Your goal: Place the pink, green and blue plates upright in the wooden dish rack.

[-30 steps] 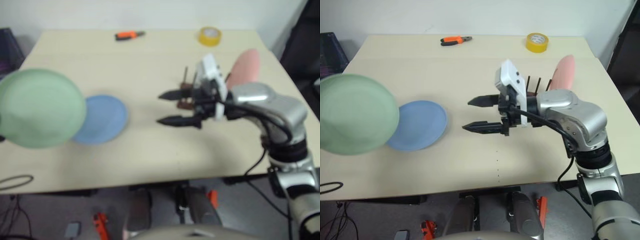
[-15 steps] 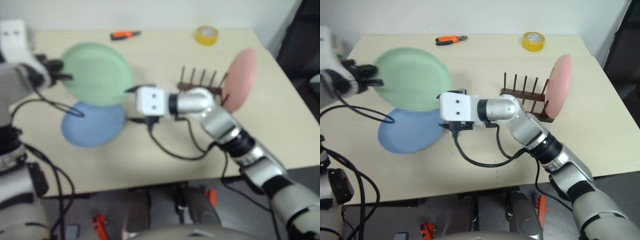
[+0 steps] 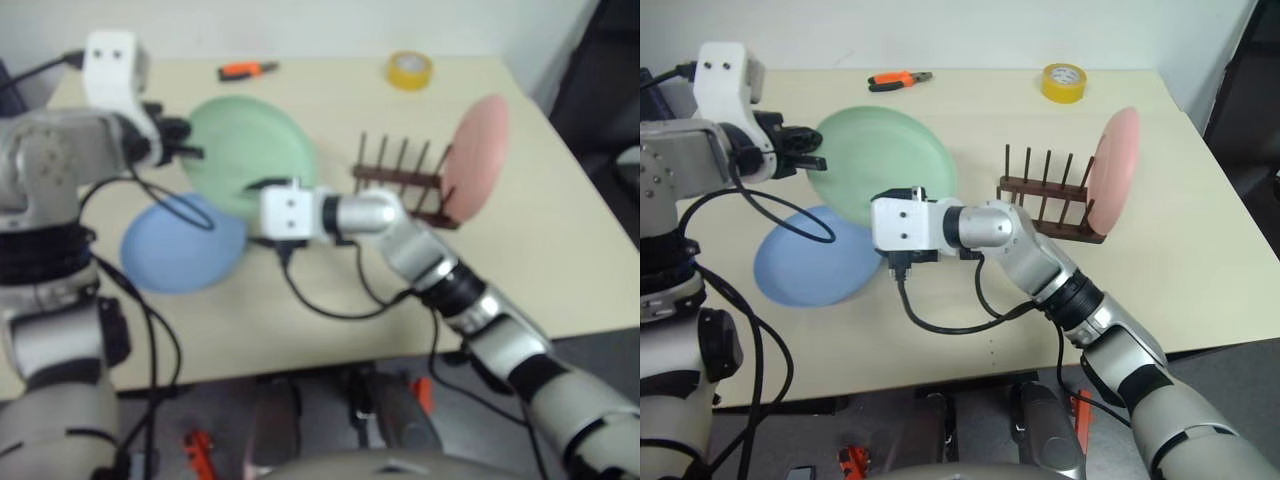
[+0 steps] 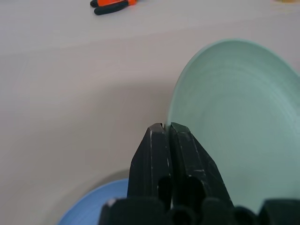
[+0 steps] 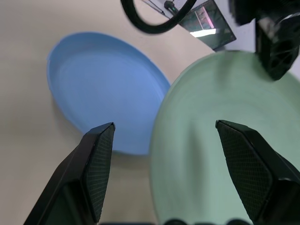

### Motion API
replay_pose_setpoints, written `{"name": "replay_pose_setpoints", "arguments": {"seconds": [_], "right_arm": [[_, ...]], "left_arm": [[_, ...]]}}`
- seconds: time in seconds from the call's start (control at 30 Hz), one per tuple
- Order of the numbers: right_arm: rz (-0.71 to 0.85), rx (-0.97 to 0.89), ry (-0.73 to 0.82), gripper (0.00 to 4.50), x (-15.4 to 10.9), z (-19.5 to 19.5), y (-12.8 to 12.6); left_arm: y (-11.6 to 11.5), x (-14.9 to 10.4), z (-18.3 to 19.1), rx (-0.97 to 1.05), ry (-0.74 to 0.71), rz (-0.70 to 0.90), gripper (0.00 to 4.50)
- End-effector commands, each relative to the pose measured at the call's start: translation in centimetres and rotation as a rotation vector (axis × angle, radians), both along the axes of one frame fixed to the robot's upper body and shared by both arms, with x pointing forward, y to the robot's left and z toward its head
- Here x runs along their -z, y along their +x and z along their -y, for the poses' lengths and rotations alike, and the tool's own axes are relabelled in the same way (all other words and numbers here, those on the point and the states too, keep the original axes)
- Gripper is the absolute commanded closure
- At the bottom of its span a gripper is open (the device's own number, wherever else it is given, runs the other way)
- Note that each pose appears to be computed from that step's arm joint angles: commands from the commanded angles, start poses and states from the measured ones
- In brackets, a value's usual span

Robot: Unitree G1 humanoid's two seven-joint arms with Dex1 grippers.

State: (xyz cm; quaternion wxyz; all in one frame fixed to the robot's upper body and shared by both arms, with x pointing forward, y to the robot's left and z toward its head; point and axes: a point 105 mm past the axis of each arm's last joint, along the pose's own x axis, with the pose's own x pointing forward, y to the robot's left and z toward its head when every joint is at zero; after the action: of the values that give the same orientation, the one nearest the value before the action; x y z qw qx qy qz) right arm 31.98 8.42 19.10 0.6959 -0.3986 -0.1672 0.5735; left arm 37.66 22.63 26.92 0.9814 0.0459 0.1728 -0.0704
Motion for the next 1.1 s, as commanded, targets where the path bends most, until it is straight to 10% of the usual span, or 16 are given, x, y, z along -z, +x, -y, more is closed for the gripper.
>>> {"name": "replay_pose_setpoints", "arguments": {"seconds": [0.03,0.17,0.47,0.6,0.8,1.1], "right_arm": [[0.031,0.020,0.021,0.80,-0.6,0.2,0.4],[0.041,0.070,-0.004,1.38,-0.1,1.2,1.4],[0.059,0.114,0.016,4.48,-0.7,2.0,2.1],[0.067,0.112,0.026,4.48,-1.0,2.1,2.1],[0.071,0.098,0.033,4.50,-1.0,2.1,1.9],[0.047,0.055,0.055,4.50,-1.4,1.6,1.4]], "left_arm": [[0.1,-2.2,1.0,0.031,0.003,0.062,4.48],[0.3,-2.4,2.0,0.061,-0.031,0.056,4.50],[0.7,-2.3,2.5,0.079,-0.046,0.051,4.50],[0.7,-2.6,3.1,0.118,-0.047,0.057,4.50],[0.5,-3.5,2.9,0.130,-0.082,0.087,2.69],[-4.6,-11.9,5.2,0.421,-0.081,0.289,0.06]]}}
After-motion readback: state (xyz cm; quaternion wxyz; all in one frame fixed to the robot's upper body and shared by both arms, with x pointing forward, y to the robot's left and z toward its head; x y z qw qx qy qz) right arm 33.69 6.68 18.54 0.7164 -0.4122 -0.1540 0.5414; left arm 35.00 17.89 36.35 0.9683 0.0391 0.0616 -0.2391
